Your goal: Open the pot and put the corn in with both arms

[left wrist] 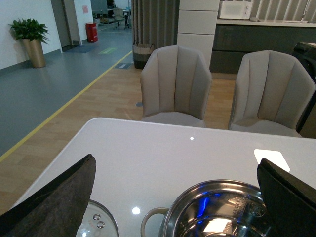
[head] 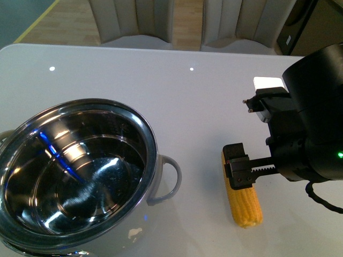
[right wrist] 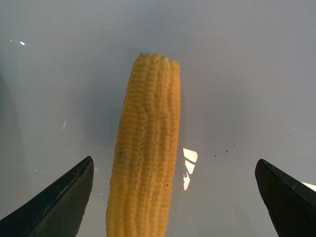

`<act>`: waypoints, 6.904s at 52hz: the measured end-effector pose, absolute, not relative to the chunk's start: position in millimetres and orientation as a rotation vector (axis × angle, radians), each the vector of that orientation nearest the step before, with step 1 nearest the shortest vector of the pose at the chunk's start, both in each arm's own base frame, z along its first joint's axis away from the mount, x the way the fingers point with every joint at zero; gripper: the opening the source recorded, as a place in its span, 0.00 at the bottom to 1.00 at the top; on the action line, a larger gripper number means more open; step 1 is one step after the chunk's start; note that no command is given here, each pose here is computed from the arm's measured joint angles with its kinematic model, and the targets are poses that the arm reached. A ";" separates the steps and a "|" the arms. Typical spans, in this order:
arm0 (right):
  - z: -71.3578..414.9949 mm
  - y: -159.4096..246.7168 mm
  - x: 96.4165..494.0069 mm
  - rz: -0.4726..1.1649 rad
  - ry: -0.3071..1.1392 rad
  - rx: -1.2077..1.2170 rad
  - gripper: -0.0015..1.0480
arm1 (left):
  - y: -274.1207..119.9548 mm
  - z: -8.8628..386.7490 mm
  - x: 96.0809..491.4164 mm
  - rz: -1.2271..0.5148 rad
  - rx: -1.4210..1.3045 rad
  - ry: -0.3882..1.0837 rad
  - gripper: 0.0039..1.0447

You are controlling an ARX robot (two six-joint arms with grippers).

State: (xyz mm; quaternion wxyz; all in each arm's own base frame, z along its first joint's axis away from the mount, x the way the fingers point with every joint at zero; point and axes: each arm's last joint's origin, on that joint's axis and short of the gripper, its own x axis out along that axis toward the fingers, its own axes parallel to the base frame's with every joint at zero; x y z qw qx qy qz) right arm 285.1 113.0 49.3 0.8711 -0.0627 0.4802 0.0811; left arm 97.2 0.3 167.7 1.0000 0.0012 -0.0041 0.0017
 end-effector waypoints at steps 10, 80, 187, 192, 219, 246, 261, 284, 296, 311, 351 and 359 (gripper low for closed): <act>31.7 120.8 289.3 0.176 1.048 -0.167 0.91 | 0.3 167.7 97.2 0.003 0.002 -0.008 0.93; 57.7 129.6 292.2 0.275 1.025 -0.001 0.22 | 0.3 167.7 97.2 0.003 0.002 -0.008 0.93; 113.4 290.6 309.4 0.603 1.061 0.317 0.19 | 0.3 167.7 97.2 0.003 0.002 -0.008 0.93; 111.0 291.3 307.5 0.610 1.067 0.293 0.19 | 0.3 167.7 97.2 0.003 0.002 -0.008 0.93; 104.7 288.3 306.5 0.608 1.073 0.271 0.90 | 0.3 167.7 97.2 0.003 0.002 -0.008 0.93; 153.0 157.8 315.4 0.376 0.768 0.426 0.91 | 0.3 167.7 97.2 0.003 0.002 -0.008 0.93; 168.1 65.0 259.0 0.160 0.565 0.408 0.91 | 0.3 167.7 97.2 0.003 0.002 -0.008 0.93; 156.8 35.0 172.2 0.040 0.474 0.306 0.91 | 0.3 167.7 97.2 0.003 0.002 -0.008 0.93; 145.1 32.9 134.0 0.007 0.482 0.288 0.91 | 0.3 167.7 97.2 0.003 0.002 -0.008 0.93; 141.5 32.6 129.5 -0.014 0.362 0.234 0.86 | 0.3 167.7 97.2 0.003 0.002 -0.008 0.93; 173.3 0.5 110.7 0.003 -0.022 0.006 0.02 | 0.3 167.8 97.1 0.003 0.002 -0.009 0.93; 172.9 0.4 108.7 0.001 -0.020 0.006 0.02 | 0.3 167.8 97.1 0.003 0.002 -0.009 0.93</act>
